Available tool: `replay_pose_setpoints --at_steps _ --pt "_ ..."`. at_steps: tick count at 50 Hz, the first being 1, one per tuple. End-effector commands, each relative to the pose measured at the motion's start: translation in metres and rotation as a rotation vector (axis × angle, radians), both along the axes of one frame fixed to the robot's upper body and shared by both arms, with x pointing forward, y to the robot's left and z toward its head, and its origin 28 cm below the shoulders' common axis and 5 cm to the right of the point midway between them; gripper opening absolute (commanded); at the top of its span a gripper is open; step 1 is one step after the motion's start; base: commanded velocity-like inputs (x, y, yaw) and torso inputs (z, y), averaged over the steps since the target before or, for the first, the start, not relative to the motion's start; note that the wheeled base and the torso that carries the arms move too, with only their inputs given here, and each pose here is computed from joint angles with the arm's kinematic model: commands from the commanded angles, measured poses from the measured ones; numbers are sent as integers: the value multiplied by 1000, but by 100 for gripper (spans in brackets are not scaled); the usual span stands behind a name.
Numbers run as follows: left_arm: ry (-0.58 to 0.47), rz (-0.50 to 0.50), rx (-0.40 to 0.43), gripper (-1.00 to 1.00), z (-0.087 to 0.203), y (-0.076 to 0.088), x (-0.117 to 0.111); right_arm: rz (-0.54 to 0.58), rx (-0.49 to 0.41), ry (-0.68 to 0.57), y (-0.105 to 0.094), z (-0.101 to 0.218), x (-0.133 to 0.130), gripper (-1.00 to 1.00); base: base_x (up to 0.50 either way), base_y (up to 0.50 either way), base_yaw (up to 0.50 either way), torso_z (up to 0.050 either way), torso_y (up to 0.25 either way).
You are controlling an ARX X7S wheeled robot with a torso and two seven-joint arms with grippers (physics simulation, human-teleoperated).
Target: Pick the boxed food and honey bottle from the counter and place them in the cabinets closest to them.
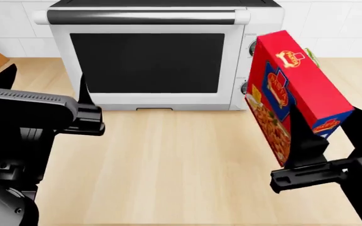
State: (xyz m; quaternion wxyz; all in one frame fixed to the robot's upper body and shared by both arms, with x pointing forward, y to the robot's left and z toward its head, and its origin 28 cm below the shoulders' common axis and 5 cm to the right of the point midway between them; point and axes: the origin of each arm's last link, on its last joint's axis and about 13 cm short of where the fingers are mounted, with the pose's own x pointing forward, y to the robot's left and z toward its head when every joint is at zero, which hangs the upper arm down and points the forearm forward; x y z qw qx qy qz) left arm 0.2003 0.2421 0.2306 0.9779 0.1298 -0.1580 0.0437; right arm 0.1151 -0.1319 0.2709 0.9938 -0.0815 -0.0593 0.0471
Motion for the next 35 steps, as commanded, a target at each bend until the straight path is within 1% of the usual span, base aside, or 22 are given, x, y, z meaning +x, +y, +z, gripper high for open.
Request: replay_pose_setpoints --at_steps 1,4,5,9,12,18,23,29,35 --pt "-15 -2 5 100 7 -1 2 -13 -32 -200 3 43 -29 -100 0 0 0 0 0" --pt "-19 -1 4 100 8 -1 2 15 -36 -265 13 58 -31 -100 0 0 0 0 0" --pt "-19 2 6 100 8 -1 1 26 -49 -288 17 61 -31 -100 0 0 0 0 0" --pt "-19 8 5 100 7 0 0 81 -82 -331 34 69 -26 -100 0 0 0 0 0" --pt "-21 11 4 100 8 1 -1 118 -84 -385 42 82 -24 -100 0 0 0 0 0" --pt "-23 11 10 100 9 0 -3 165 -95 -459 48 114 -30 -100 0 0 0 0 3" --pt "-23 14 4 100 8 0 -3 210 -121 -499 53 129 -31 -100 0 0 0 0 0" --pt "-21 7 4 100 6 -2 -1 237 -141 -537 60 136 -16 -100 0 0 0 0 0" --pt "-25 1 -1 100 6 -2 -1 245 -142 -581 63 151 -10 -100 0 0 0 0 0"
